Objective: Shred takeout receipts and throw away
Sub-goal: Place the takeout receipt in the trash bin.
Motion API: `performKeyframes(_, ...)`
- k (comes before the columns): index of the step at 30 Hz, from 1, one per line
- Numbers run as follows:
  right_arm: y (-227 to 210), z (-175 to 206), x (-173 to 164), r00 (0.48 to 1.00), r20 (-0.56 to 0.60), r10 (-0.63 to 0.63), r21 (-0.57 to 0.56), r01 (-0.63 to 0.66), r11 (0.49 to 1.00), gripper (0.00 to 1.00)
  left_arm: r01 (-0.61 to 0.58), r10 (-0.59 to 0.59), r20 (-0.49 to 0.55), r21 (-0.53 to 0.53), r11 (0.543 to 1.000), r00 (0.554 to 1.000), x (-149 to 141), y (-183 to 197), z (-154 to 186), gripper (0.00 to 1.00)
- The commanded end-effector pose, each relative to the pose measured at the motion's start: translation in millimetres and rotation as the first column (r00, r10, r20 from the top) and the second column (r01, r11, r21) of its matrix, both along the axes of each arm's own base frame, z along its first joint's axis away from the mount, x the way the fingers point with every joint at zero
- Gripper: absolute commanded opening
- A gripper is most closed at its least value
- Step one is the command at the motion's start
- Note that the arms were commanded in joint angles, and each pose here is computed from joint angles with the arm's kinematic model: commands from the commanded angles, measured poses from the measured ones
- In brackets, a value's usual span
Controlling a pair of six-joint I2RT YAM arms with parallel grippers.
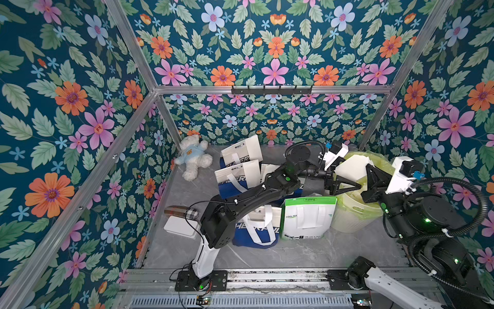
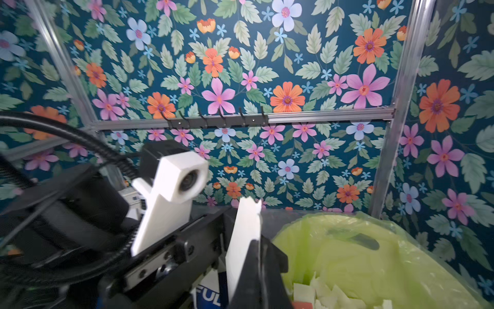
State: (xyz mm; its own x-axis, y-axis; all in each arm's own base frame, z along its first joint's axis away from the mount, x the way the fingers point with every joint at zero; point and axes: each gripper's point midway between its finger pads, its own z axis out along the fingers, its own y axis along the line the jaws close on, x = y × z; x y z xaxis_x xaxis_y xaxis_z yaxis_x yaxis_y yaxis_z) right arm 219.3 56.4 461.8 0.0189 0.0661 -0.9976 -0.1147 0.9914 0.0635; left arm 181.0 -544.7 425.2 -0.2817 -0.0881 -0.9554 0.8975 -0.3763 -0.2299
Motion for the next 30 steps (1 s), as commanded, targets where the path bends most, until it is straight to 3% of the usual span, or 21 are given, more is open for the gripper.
performKeyframes(1,-24,-6,11,0.984,-0.018,-0.177,-0.081,0.175,0.981,0.00,0.024,-0.023,0.032,-0.040,0.999,0.999,-7,9,12,0.99)
performKeyframes(6,-56,-28,17,0.922,-0.123,-0.366,-0.128,0.351,0.928,0.00,0.001,0.000,0.032,-0.041,0.999,0.999,-1,10,12,0.99)
performKeyframes(10,-77,-31,12,0.873,-0.136,-0.469,-0.158,0.448,0.880,0.00,-0.034,0.034,0.029,-0.029,0.999,0.999,6,6,8,0.99)
performKeyframes(13,-84,-39,12,0.848,-0.166,-0.503,-0.198,0.471,0.859,0.00,-0.054,0.054,0.025,-0.016,0.998,0.998,11,3,3,0.99)
performKeyframes(18,-89,-61,13,0.828,-0.270,-0.491,-0.178,0.458,0.871,0.00,-0.113,0.113,0.020,-0.009,0.994,0.993,21,-1,0,0.99)
performKeyframes(21,-72,-60,14,0.890,-0.275,-0.363,-0.085,0.354,0.931,0.00,-0.148,0.148,0.044,-0.011,0.989,0.988,23,2,1,0.99)
performKeyframes(23,-43,-49,13,0.956,-0.231,-0.183,-0.020,0.183,0.983,0.00,-0.164,0.165,0.062,-0.019,0.986,0.984,24,9,6,0.99)
performKeyframes(25,-15,-37,8,0.980,-0.196,-0.008,0.017,0.012,1.000,0.00,-0.181,0.183,0.060,-0.033,0.983,0.981,28,19,12,0.99)
performKeyframes(30,47,-15,-19,0.909,-0.171,0.381,0.061,-0.376,0.925,0.00,-0.165,0.165,-0.013,-0.095,0.982,0.986,42,68,39,0.99)
